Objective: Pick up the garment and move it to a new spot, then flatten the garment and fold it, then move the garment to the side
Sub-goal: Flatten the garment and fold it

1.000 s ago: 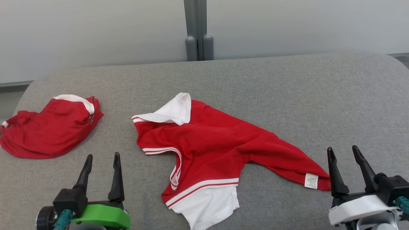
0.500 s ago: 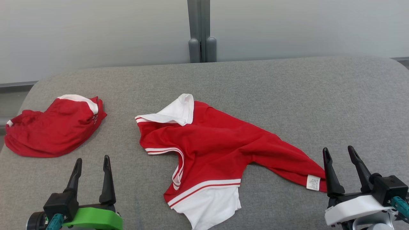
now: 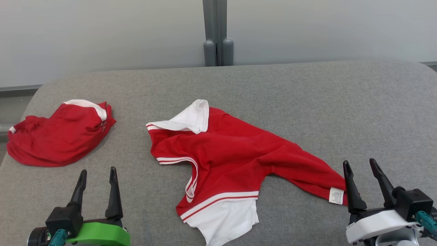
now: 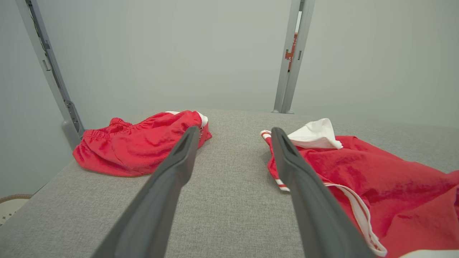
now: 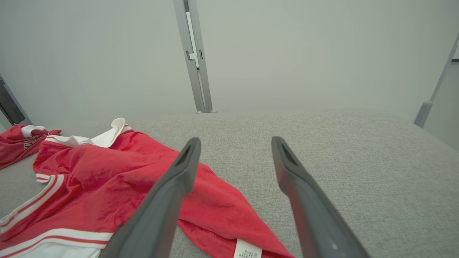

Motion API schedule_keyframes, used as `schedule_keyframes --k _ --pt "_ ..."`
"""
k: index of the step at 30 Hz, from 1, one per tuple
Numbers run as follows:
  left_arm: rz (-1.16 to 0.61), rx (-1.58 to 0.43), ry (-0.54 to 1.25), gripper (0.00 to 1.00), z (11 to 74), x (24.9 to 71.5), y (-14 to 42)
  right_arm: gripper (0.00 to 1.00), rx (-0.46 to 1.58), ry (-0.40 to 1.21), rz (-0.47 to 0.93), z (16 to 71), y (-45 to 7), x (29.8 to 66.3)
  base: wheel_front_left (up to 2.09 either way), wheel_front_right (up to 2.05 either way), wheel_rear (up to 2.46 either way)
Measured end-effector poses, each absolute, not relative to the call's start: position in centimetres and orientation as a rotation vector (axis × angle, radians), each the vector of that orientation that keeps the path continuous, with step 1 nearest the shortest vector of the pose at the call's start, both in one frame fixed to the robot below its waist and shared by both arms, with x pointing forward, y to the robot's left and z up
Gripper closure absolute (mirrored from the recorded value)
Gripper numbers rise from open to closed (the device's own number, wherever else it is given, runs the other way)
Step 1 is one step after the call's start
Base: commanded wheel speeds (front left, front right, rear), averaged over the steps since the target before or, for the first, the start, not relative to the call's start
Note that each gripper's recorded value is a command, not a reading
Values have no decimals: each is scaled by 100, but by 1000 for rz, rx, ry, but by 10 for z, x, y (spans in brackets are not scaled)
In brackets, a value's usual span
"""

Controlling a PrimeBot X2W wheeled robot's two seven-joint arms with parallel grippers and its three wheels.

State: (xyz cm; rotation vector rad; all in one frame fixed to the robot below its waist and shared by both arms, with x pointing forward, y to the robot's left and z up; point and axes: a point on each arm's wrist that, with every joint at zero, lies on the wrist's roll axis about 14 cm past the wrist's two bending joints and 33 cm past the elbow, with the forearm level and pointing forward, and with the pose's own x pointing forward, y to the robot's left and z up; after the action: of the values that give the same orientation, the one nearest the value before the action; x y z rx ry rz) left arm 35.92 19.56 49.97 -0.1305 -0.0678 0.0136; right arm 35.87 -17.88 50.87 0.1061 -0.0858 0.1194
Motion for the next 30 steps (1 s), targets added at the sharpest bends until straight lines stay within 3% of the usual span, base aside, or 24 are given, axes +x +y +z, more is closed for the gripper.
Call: schedule_keyframes --k 22,30 --pt "8 -130 -62 0 498 358 194 0 106 -74 119 505 -179 358 0 0 0" --pt "-174 -143 94 0 453 340 134 0 69 49 55 467 -204 351 0 0 0"
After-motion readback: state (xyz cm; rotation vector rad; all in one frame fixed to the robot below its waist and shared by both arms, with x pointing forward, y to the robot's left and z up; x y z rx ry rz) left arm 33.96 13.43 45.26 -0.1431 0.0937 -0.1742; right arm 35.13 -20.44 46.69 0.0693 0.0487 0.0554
